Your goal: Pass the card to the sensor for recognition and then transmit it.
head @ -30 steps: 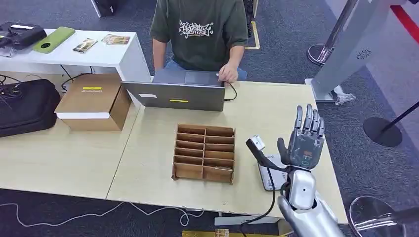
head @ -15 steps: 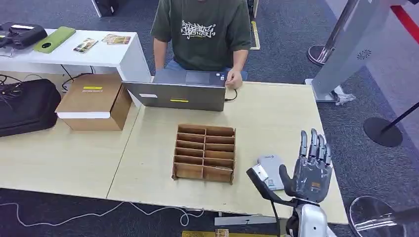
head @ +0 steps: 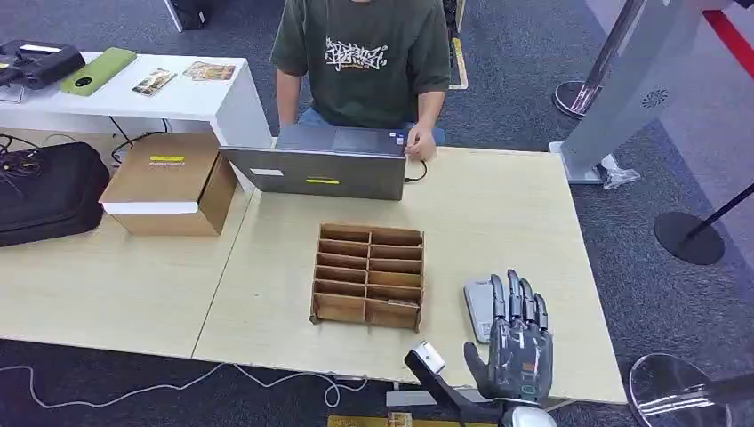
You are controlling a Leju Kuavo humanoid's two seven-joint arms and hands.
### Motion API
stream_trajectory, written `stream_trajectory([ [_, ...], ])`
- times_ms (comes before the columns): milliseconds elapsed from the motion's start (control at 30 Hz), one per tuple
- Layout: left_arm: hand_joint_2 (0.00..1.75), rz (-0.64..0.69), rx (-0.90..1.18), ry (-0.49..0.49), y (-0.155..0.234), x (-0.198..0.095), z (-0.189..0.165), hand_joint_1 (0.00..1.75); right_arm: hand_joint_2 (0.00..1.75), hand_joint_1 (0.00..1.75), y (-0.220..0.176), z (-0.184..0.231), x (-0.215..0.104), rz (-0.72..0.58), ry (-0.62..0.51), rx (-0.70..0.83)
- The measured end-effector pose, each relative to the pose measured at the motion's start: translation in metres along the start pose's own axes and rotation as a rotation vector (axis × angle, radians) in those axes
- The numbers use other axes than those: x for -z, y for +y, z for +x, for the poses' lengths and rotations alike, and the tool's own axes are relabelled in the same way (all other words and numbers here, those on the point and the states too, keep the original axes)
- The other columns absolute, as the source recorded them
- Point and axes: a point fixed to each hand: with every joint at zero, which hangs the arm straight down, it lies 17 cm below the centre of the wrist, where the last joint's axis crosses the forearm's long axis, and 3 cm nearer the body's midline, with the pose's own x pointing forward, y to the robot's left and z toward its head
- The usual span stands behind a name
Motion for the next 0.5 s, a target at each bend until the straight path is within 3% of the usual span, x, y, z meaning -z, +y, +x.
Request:
stream_trajectory([
  [500, 0.0, 0.001, -0.051, -0.006, -0.004, 0.0, 0.001, 0.0, 1.75, 0.0, 0.017, 0.033, -0.019, 0.107, -0.005, 0.069],
])
